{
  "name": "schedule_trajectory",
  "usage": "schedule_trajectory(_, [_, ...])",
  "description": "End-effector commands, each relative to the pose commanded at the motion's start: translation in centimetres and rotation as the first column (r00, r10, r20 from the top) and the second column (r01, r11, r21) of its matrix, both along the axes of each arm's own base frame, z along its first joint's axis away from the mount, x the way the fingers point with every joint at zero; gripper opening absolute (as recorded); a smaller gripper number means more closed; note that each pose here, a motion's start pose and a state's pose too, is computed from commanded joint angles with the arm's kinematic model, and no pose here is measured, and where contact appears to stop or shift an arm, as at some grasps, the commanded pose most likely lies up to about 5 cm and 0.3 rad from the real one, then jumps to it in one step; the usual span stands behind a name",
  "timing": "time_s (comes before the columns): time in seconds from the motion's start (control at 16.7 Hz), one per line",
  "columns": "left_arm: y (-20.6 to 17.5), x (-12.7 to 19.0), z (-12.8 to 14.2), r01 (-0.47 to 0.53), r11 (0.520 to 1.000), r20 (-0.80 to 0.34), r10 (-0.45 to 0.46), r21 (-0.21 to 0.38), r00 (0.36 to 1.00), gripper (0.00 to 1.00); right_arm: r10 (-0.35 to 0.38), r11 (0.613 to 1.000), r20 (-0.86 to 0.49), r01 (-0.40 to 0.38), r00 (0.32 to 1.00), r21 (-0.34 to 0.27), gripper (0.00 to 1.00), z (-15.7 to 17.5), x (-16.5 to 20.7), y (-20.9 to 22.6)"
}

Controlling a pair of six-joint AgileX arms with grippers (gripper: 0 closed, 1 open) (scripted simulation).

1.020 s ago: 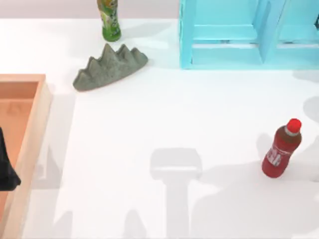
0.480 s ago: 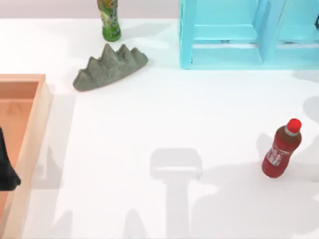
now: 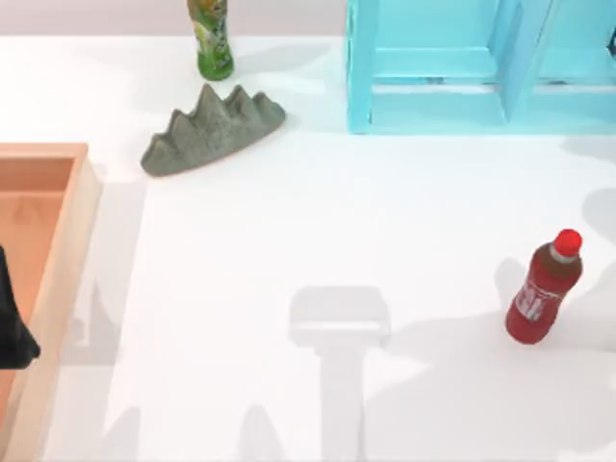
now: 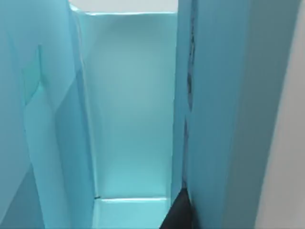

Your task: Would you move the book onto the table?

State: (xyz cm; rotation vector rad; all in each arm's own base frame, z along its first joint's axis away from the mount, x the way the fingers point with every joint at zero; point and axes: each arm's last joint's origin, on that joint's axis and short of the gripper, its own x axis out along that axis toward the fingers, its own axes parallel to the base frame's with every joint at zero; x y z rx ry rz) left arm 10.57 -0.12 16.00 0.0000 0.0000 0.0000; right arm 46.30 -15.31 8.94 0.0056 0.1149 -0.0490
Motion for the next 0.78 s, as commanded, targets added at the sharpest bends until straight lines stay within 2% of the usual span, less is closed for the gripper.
schedule_trajectory(0.24, [0.0,0.0,0.0,0.000,1.000,0.000,0.000,0.000,1.000,1.00,-0.019,1.000,-0.054,0.019,0.998,0.012,0.00,4.2,-3.2,-0.9])
schedule_trajectory(0.54, [0.0,0.0,0.0,0.000,1.000,0.000,0.000,0.000,1.000,1.00,-0.029,0.999,-0.058,0.030,0.998,0.026,0.00,12.6,-11.0,-1.4])
schedule_trajectory(0.78, [0.0,0.0,0.0,0.000,1.000,0.000,0.000,0.000,1.000,1.00,-0.011,1.000,-0.021,0.011,1.000,0.019,0.00,17.2,-16.9,-0.3])
